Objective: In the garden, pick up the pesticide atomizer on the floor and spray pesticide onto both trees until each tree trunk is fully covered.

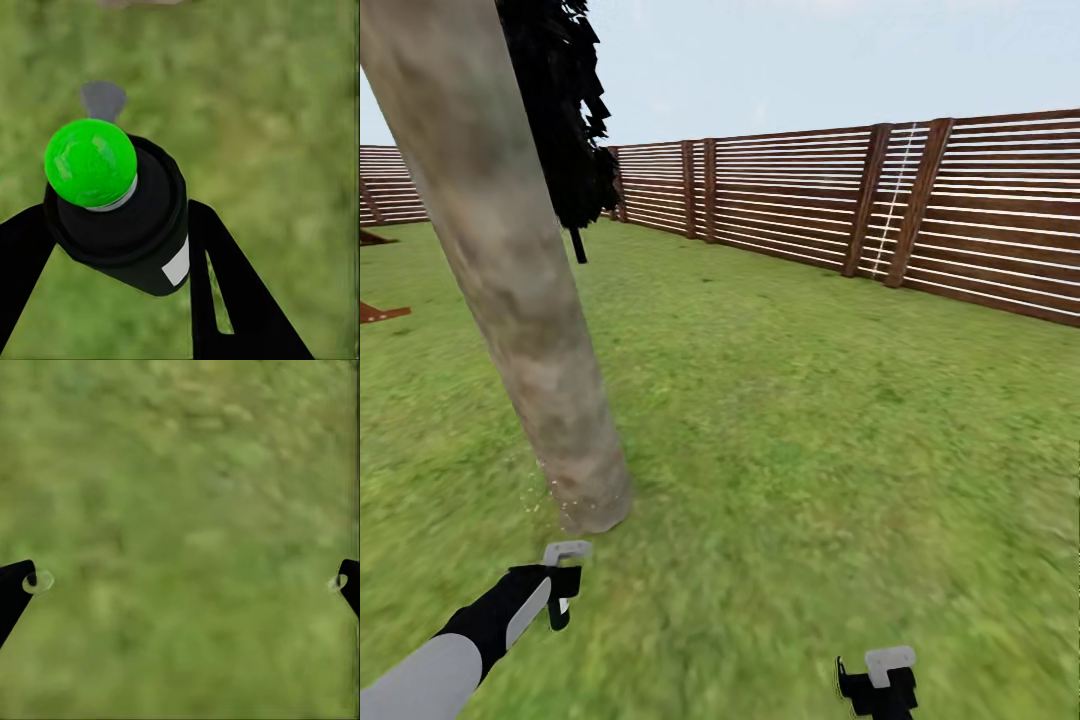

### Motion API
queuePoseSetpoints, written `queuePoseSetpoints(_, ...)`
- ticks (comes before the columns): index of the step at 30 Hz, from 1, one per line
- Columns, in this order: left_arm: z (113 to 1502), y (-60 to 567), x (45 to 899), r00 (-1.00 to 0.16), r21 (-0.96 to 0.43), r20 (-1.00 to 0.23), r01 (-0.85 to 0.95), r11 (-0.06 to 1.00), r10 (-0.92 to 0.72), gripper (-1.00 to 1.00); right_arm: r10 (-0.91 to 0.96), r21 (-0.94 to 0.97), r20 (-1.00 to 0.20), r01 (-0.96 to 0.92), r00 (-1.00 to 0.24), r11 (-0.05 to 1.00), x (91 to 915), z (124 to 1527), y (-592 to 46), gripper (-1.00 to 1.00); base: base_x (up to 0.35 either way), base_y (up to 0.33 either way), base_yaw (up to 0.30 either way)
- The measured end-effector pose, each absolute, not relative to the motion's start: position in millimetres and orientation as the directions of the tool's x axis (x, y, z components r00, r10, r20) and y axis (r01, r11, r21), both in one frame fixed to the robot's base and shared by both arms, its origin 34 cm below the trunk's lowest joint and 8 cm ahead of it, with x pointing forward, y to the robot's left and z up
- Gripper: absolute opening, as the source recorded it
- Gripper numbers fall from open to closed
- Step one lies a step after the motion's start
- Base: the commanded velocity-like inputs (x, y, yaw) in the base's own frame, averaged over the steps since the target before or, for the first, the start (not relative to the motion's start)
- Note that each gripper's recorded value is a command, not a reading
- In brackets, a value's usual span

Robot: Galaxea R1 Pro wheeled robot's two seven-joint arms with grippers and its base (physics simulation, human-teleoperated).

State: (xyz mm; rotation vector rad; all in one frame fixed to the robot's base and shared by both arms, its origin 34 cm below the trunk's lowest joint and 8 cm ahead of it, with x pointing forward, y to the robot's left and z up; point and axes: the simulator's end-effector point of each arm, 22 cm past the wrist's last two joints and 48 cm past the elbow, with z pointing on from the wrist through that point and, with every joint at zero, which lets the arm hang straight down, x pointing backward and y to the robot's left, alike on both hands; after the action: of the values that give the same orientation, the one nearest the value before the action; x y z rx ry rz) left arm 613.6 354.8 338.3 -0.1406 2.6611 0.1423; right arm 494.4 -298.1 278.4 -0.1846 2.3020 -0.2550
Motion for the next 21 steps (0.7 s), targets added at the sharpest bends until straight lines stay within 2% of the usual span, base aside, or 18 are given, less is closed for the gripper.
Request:
queuePoseSetpoints(4,338.3,354.7,613.5,-0.885,0.075,-0.460,-0.125,0.989,-0.077,-1.00,-0.211,-0.237,-0.709,-0.054,-0.673,0.970,493.7,278.0,-295.2,1.00,0.108,-0.263,0.074)
queuePoseSetpoints(21,343.6,344.2,622.1,-0.874,0.057,-0.480,-0.119,0.991,-0.077,-1.00,-0.211,-0.237,-0.709,-0.054,-0.673,0.970,493.5,277.9,-295.0,1.00,0.087,-0.268,0.274)
